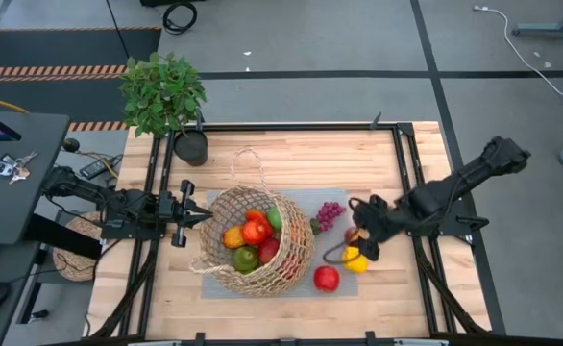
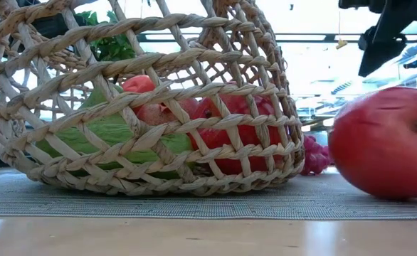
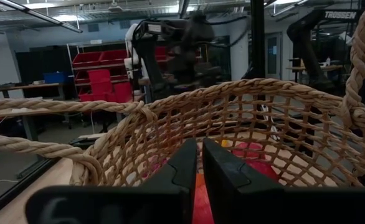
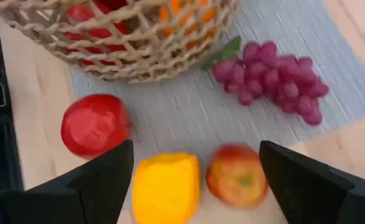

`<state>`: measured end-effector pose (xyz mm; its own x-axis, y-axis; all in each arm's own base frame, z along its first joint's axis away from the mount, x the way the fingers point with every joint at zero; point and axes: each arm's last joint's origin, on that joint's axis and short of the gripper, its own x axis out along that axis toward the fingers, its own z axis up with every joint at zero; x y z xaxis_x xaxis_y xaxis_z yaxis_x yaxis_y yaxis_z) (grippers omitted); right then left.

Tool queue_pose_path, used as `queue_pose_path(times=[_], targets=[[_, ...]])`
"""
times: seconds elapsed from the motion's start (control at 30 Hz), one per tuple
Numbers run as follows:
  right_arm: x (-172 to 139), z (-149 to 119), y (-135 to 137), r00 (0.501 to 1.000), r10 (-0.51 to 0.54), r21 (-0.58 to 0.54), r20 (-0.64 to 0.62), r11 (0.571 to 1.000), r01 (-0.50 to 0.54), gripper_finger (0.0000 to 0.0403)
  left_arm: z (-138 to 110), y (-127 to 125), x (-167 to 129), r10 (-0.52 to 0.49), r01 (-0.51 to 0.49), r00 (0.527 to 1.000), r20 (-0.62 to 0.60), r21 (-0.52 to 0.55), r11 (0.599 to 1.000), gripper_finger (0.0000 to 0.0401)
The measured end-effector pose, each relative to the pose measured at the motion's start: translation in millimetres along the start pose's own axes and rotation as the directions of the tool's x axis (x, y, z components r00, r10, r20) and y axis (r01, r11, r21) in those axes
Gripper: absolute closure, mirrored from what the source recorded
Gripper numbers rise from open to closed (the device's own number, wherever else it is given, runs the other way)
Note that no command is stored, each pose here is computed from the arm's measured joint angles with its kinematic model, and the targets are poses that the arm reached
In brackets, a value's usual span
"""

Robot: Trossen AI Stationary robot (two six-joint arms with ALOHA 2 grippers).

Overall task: Build produce basket
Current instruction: Put the red apple into the brown basket

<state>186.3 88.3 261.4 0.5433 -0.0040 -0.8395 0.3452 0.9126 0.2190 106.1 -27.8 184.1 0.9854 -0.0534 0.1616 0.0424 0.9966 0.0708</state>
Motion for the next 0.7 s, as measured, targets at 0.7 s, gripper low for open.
queue_pose_path(times=[0.7], targets=[[31, -28, 27, 0.987, -0.105, 0.031, -0.118, 0.994, 0.109, 0.0054, 0, 0, 0, 0.000, 0.000, 1.000, 0.000, 0.000, 1.000, 0.0369]])
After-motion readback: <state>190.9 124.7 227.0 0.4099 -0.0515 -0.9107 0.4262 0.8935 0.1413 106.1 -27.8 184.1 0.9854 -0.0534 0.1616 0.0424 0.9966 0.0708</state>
